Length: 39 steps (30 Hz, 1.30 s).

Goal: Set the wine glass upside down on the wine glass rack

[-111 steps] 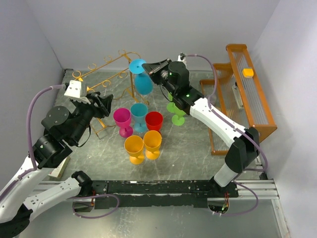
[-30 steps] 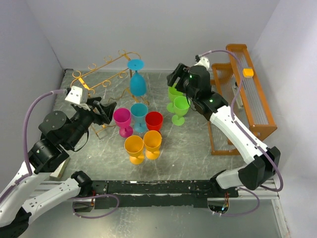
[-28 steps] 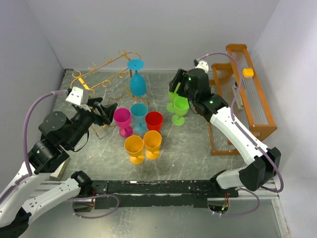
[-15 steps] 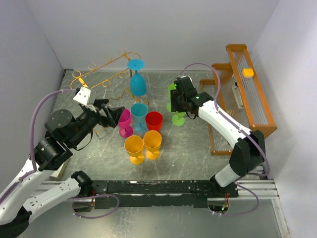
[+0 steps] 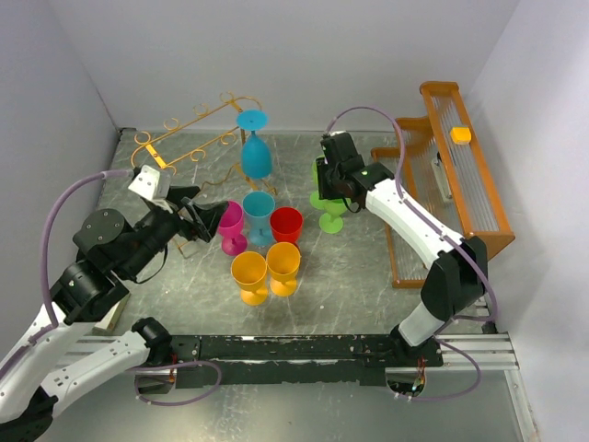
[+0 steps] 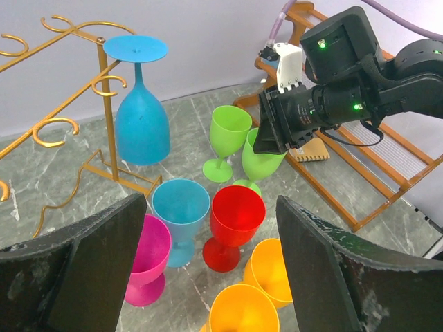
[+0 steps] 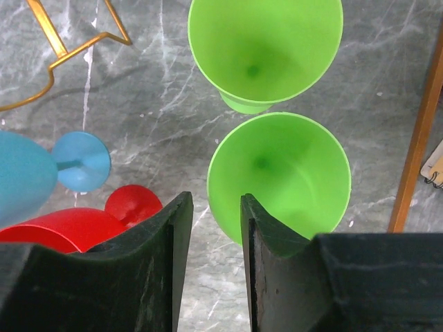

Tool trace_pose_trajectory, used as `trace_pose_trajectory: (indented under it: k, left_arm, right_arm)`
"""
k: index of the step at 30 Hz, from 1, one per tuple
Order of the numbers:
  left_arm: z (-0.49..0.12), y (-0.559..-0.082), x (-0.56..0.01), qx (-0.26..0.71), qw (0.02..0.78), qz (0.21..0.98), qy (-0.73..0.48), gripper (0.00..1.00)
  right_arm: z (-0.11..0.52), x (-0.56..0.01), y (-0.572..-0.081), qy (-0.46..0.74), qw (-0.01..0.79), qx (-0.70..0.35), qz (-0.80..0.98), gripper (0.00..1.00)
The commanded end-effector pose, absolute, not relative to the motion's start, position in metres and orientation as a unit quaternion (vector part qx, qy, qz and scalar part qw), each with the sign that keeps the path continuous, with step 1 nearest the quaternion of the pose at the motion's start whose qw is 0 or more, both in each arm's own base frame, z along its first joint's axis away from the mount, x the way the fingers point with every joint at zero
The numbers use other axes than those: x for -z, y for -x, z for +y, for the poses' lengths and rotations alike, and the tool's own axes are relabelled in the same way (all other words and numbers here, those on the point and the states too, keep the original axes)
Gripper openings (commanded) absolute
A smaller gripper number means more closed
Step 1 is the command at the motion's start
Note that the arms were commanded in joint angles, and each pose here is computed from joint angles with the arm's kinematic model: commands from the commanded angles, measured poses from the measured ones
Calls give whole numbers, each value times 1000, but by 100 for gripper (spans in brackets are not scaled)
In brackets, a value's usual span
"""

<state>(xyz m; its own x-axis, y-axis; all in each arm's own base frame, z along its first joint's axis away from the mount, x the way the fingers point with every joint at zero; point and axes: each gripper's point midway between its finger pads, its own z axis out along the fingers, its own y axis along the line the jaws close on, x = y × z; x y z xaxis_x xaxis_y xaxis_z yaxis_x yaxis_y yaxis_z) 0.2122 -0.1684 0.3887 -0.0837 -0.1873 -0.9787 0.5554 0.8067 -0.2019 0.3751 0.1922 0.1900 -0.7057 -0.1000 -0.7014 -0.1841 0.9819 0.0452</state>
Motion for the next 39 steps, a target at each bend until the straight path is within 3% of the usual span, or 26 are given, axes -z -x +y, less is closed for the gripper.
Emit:
trace_pose_trajectory:
  k: [1,11,21,33,39]
  left_arm:
    - [-171,-210,-398,293,666,673,-133,87]
    - [-181,-214,-395,315,663,667,-126,87]
    - [-186,-215,-400,323,659,667,-128,88]
    - [-201,-214,-411,369,665,638,-124,86]
    - [-222,-216,-419,432,629,639,-98,85]
  right_arm:
    - [191,-178,-376,103,364,-45,925,33]
    - [195,-169,-375,132,346,-44,928,26]
    - [194,-174,-371,137,346,-43,927,0]
    - [182,-246,-331,122,407,-84,901,0]
    - [180,-312,-318,103,518,-152,835,0]
